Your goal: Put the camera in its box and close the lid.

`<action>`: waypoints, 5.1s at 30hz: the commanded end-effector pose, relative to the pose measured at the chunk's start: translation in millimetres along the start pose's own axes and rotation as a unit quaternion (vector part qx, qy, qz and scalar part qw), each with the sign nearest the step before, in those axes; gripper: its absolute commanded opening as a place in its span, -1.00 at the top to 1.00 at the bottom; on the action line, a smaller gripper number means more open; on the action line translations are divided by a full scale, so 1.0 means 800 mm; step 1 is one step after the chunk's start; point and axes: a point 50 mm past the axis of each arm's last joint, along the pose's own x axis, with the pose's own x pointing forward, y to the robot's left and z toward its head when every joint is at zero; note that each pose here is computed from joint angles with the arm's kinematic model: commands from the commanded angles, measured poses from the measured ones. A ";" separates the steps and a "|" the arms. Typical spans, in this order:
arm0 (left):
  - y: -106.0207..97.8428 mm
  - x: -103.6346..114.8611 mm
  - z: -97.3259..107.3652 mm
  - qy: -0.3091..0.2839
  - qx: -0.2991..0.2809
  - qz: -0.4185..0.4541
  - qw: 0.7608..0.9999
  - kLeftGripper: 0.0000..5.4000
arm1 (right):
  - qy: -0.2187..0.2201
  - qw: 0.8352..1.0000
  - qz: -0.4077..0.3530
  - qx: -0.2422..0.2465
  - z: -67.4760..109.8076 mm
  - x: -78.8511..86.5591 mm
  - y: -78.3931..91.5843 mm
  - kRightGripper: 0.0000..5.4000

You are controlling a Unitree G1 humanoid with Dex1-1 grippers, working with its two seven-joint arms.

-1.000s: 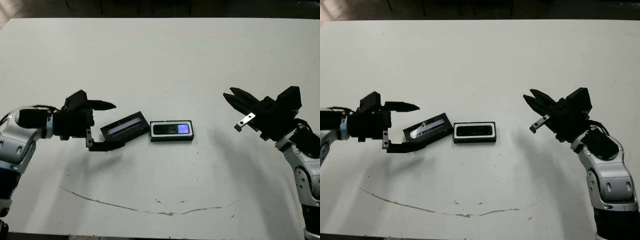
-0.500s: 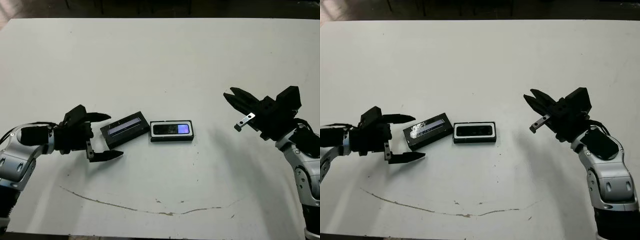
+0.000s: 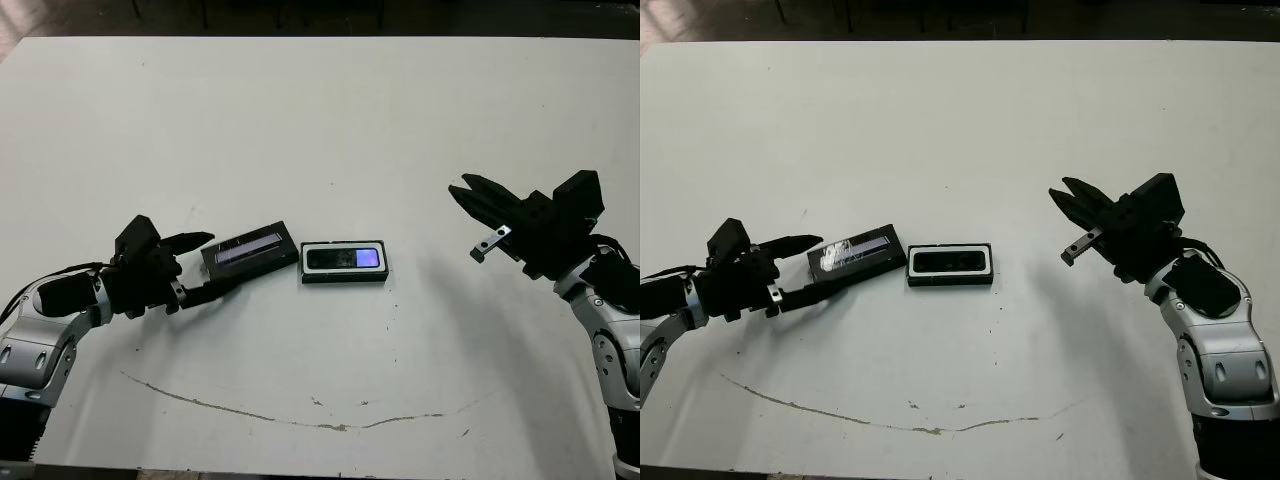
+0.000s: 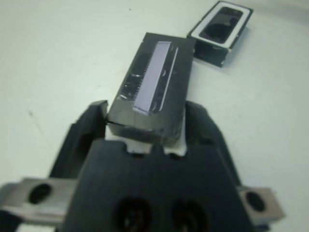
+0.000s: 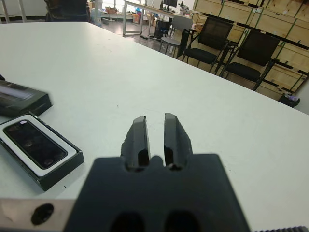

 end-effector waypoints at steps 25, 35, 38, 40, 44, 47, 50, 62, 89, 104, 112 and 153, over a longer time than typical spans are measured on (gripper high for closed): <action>0.025 -0.026 0.050 -0.082 0.033 0.109 0.990 0.71 | 0.029 1.000 -0.002 0.003 -0.013 0.001 0.003 1.00; 0.001 0.030 0.073 -0.107 0.058 0.051 0.991 0.71 | 0.029 0.999 -0.004 0.019 -0.014 -0.002 0.001 1.00; -0.004 0.050 0.070 -0.097 0.055 -0.001 0.994 0.71 | 0.026 0.999 -0.004 0.024 -0.015 -0.004 0.000 1.00; -0.007 0.059 0.068 -0.087 0.059 -0.022 0.994 0.71 | 0.027 0.999 -0.006 0.025 -0.015 -0.005 -0.001 1.00; -0.012 0.074 0.065 -0.052 0.065 -0.091 0.992 0.71 | 0.021 1.000 -0.007 0.019 -0.013 -0.008 -0.005 1.00; -0.011 0.079 0.064 -0.020 0.083 -0.133 0.987 0.71 | 0.020 1.000 -0.007 0.022 -0.014 -0.009 -0.006 1.00; -0.008 0.083 0.064 0.014 0.101 -0.161 0.982 0.71 | 0.021 0.999 -0.008 0.024 -0.013 -0.009 -0.007 1.00; 0.007 0.084 0.055 0.080 0.100 -0.182 0.975 0.71 | 0.024 0.999 -0.008 0.023 -0.013 -0.012 -0.011 1.00; -0.013 0.083 0.073 0.090 0.119 -0.210 0.966 0.76 | 0.033 0.999 0.000 0.020 -0.019 -0.011 -0.013 1.00; -0.017 0.099 0.059 0.067 0.152 -0.167 0.972 0.76 | 0.041 0.999 -0.001 0.009 -0.018 -0.014 -0.017 1.00; -0.020 0.104 0.060 0.092 0.157 -0.193 0.964 0.76 | 0.041 0.999 0.000 0.001 -0.017 -0.013 -0.017 1.00; -0.026 0.101 0.061 0.155 0.179 -0.230 0.944 0.77 | 0.049 0.999 0.001 0.021 -0.026 -0.013 -0.009 1.00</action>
